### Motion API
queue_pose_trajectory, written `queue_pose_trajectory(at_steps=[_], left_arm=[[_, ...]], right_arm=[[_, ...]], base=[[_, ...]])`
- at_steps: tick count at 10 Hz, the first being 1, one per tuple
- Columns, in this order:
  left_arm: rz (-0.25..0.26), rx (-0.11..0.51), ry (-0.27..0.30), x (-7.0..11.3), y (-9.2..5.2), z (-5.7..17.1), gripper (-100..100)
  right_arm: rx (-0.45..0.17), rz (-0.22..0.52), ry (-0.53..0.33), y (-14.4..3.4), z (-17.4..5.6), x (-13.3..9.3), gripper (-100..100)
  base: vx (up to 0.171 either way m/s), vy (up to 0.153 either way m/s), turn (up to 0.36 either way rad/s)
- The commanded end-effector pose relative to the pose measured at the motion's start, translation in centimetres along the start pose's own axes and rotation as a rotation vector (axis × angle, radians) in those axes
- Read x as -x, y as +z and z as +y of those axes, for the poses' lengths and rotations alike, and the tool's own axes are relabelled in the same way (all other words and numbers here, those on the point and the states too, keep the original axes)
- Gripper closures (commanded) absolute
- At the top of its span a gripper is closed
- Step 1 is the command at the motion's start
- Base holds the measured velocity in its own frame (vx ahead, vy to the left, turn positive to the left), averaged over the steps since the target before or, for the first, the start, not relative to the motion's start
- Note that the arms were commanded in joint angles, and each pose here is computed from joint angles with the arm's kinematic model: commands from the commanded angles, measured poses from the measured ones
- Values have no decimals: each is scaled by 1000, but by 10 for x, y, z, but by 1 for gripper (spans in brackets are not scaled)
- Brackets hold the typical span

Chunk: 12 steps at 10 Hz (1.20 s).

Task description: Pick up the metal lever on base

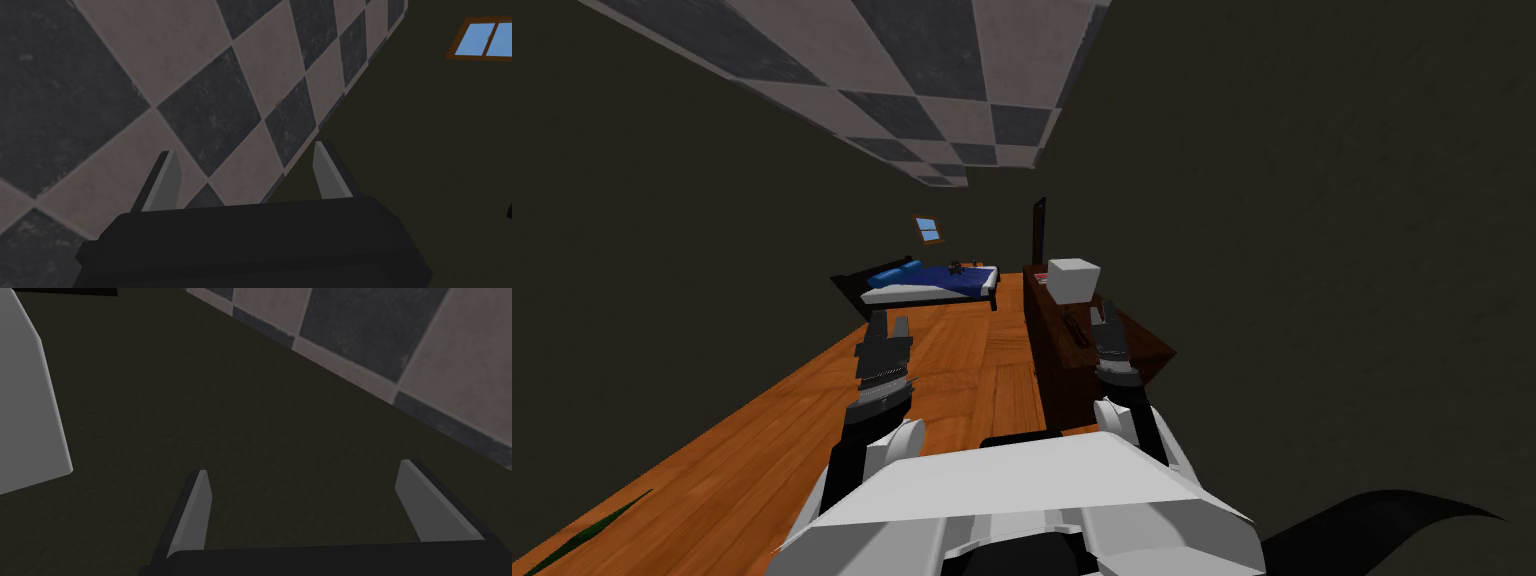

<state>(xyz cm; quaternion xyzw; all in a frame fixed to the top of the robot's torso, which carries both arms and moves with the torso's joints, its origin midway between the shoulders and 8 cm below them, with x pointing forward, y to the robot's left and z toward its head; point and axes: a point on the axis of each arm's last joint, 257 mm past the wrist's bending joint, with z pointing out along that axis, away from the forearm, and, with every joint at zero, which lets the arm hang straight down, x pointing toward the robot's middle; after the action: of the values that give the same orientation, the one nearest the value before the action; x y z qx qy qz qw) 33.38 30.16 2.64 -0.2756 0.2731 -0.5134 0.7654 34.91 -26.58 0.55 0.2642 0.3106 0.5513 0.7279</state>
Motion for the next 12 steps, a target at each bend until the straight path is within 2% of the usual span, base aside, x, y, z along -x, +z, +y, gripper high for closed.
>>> queue_pose_trajectory(at_steps=[1, 5, 9, 10, 12], left_arm=[[0, 0, 0, 0, 0, 0, 0], [0, 0, 0, 0, 0, 0, 0], [0, 0, -1, 0, 0, 0, 0], [0, 0, -1, 0, 0, 0, 0], [0, 0, 0, 0, 0, 0, 0]], right_arm=[[-2, 36, -12, -3, 1, 0, -100], [-44, 75, -42, -16, -2, 8, -100], [-155, 96, -117, -44, -18, 29, -100], [-162, 96, -118, -47, -19, 30, -100], [-236, 106, -178, -65, -30, 44, -100]], base=[[-15, 111, -58], [-31, 221, -73], [-9, 302, -53], [3, 232, -29], [25, 206, -6]])
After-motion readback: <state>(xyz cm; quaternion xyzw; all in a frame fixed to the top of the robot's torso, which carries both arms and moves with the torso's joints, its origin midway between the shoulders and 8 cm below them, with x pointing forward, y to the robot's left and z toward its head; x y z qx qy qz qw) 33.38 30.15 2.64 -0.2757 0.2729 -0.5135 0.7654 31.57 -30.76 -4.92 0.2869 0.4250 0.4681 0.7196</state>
